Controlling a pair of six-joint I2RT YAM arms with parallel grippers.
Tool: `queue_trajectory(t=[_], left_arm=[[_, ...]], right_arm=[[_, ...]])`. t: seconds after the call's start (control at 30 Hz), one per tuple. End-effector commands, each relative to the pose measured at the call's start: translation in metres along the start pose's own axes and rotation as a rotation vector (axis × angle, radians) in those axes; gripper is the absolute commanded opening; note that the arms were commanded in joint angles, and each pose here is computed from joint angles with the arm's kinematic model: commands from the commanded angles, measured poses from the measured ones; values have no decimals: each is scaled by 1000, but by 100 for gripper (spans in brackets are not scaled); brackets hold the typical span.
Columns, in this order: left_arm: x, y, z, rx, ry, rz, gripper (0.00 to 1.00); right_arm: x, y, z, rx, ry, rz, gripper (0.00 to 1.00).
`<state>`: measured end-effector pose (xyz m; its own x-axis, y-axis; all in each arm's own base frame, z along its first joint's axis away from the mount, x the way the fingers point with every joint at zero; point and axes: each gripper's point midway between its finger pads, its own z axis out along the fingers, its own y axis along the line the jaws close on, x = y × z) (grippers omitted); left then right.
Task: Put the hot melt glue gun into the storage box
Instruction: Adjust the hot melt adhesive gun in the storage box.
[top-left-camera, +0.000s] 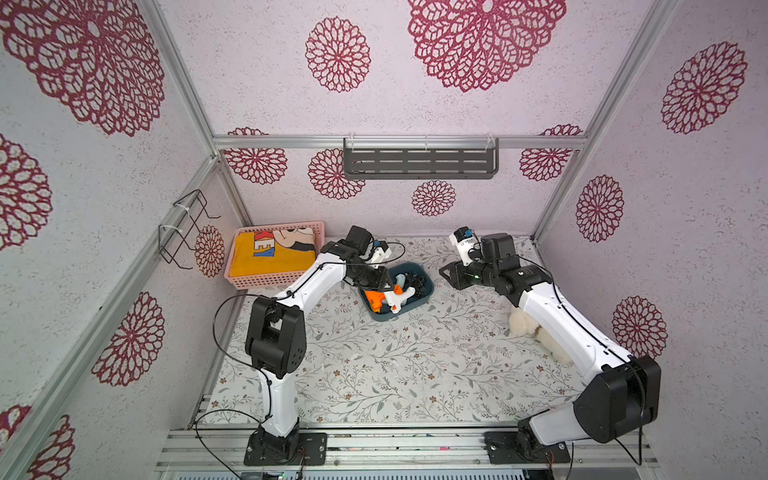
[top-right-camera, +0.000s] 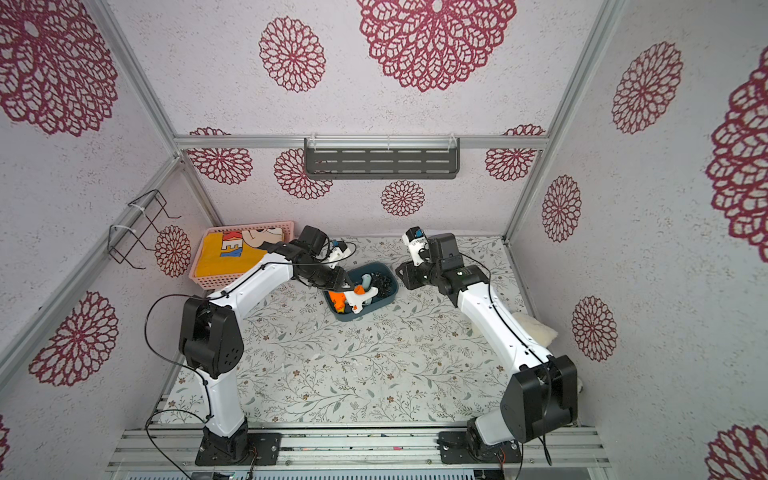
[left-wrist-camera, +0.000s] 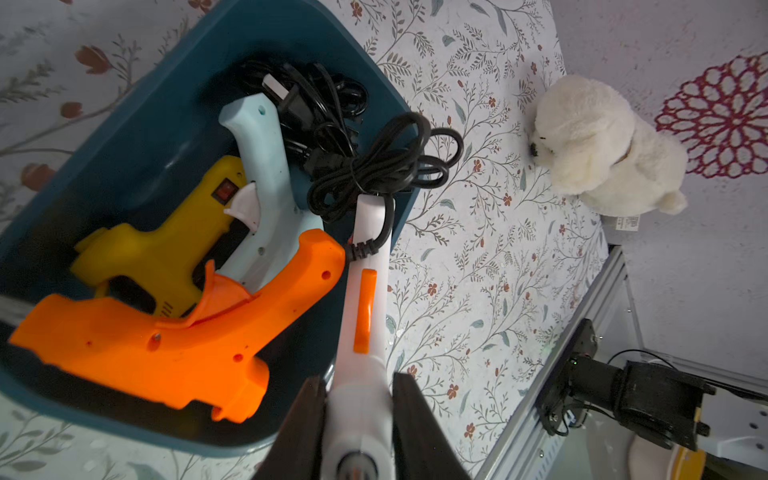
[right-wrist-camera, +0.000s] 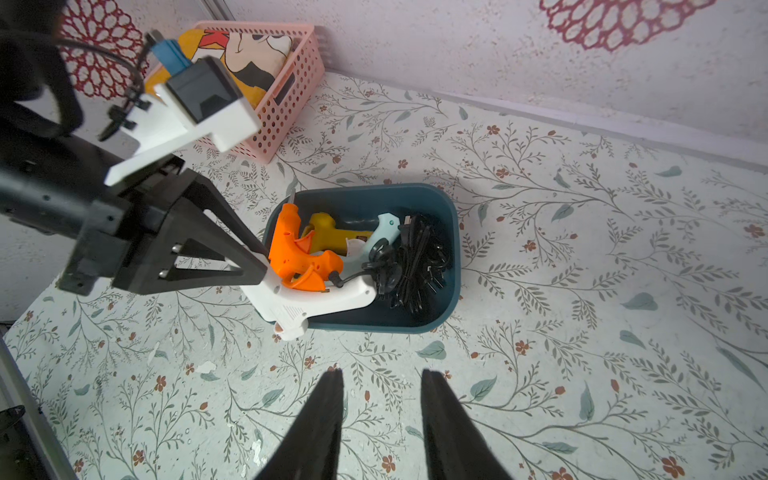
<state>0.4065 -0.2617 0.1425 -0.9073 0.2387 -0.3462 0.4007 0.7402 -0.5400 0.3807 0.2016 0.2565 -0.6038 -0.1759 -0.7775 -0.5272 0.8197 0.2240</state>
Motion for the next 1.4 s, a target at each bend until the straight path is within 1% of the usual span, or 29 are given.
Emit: queue_trajectory(t=[0.0, 0.1, 0.17, 0.43, 0.53, 0.6, 0.7, 0.83, 0.87, 0.9, 0.97, 1.03, 1.07, 1.2, 1.27, 1.37], left_arm=[[2, 12, 4, 93, 29, -112, 14], [-4, 29, 6, 96, -12, -162, 14], [-12, 33, 4, 132, -58, -195, 14], [-42, 13, 5, 310, -162, -250, 14], [-45, 15, 12, 340, -175, -283, 15], [-40, 25, 19, 312, -172, -306, 15], [-27, 49, 30, 234, -163, -345, 15], [-12, 71, 35, 127, -144, -336, 20], [-8, 75, 35, 94, -130, -326, 22], [-3, 79, 35, 61, -113, -320, 29], [4, 87, 32, -3, -96, -302, 35], [11, 93, 27, -66, -81, -281, 48], [14, 94, 24, -93, -75, -268, 52], [14, 97, 3, -179, -103, -224, 63], [4, 86, -16, -190, -152, -194, 65], [-7, 77, -33, -202, -196, -176, 68]], right_arm=[[-16, 7, -7, -22, -43, 2, 37], [-16, 7, -7, -20, -44, 3, 37], [-15, 6, -7, -18, -40, 4, 37], [-14, 5, -6, -15, -36, 5, 36], [-16, 5, -4, -16, -36, 8, 36], [-18, 5, -3, -18, -39, 6, 36], [-18, 6, -2, -22, -38, 9, 36], [-17, 6, -2, -24, -36, 10, 36], [-16, 6, -2, -24, -35, 11, 36], [-15, 5, -2, -23, -33, 11, 36], [-15, 6, -1, -24, -31, 9, 36], [-13, 5, -1, -22, -27, 11, 37], [-14, 5, -1, -22, -29, 11, 37], [-12, 5, 0, -22, -24, 13, 38], [-12, 4, 0, -21, -24, 13, 37], [-11, 4, 1, -22, -25, 14, 38]])
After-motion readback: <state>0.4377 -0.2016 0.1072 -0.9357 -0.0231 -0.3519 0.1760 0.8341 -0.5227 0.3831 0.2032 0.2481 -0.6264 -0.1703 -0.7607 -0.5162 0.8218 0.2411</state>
